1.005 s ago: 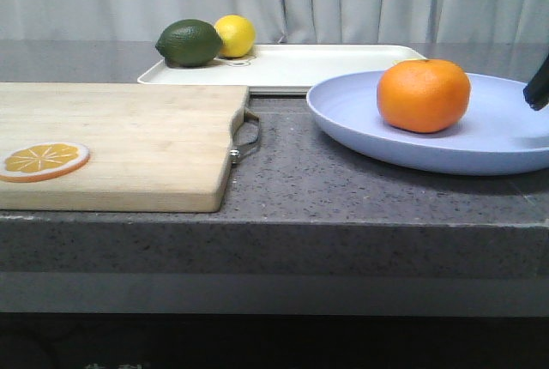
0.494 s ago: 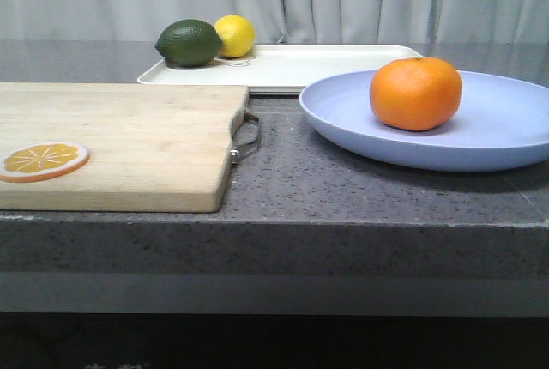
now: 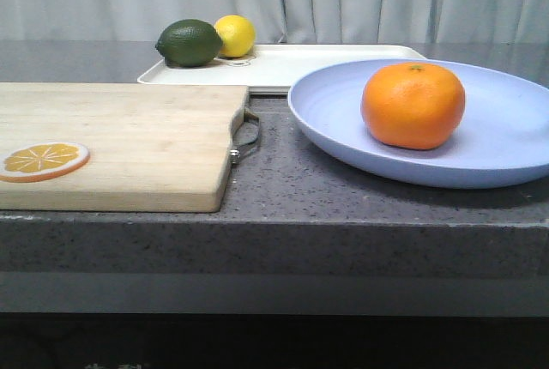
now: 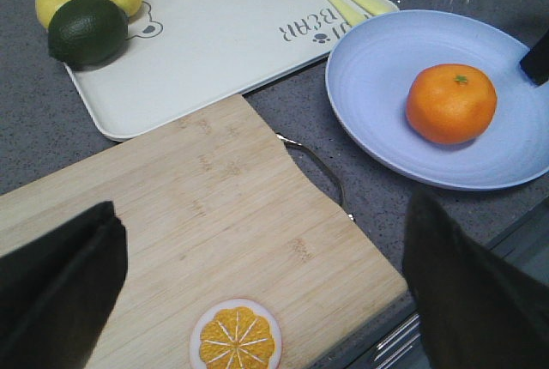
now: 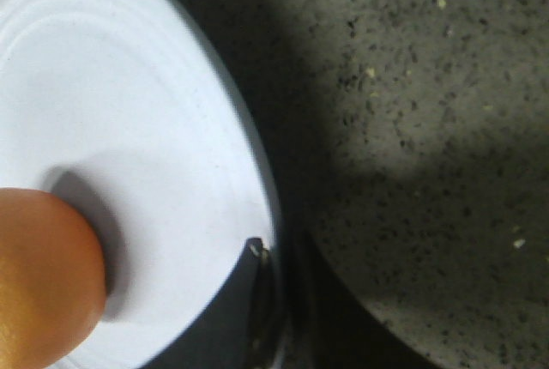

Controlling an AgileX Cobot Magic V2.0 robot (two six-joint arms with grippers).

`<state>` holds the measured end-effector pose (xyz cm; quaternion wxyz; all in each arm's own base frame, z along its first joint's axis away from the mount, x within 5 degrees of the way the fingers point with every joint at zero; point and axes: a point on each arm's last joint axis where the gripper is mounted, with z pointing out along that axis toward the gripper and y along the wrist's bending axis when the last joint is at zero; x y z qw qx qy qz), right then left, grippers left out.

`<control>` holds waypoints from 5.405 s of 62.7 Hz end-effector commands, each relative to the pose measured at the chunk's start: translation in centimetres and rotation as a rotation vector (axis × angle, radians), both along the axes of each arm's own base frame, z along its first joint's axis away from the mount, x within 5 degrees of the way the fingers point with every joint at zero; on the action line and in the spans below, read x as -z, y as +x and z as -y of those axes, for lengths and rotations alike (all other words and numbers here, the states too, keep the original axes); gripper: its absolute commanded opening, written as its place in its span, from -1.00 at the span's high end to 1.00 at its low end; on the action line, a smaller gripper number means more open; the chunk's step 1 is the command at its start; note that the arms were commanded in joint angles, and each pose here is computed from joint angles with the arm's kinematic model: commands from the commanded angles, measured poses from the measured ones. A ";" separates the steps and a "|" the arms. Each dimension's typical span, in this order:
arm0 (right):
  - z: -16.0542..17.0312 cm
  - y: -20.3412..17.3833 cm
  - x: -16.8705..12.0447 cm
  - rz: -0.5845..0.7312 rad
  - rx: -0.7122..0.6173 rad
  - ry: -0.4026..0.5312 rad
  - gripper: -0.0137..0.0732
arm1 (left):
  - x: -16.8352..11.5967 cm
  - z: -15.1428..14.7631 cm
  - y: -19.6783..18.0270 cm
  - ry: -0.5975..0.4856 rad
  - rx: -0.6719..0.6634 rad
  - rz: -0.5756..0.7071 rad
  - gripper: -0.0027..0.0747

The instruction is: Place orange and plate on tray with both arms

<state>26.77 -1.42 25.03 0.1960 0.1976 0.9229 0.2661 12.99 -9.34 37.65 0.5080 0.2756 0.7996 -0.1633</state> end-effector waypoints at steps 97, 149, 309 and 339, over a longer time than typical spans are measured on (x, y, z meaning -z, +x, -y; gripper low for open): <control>-5.9 21.5 -7.9 0.205 -0.048 0.107 0.84 | -1.8 0.0 0.1 -0.094 -0.010 0.090 -0.70; -6.5 20.7 -11.2 0.268 -0.054 -0.027 0.00 | -1.8 0.0 0.1 -0.094 -0.010 0.090 -0.70; -4.0 -16.5 -11.2 0.698 -0.313 -0.539 0.84 | -1.8 0.0 0.0 -0.093 -0.008 0.089 0.98; -4.0 -16.5 -11.2 0.698 -0.313 -0.539 0.84 | 0.4 -3.6 -2.0 -0.206 -0.166 0.251 0.98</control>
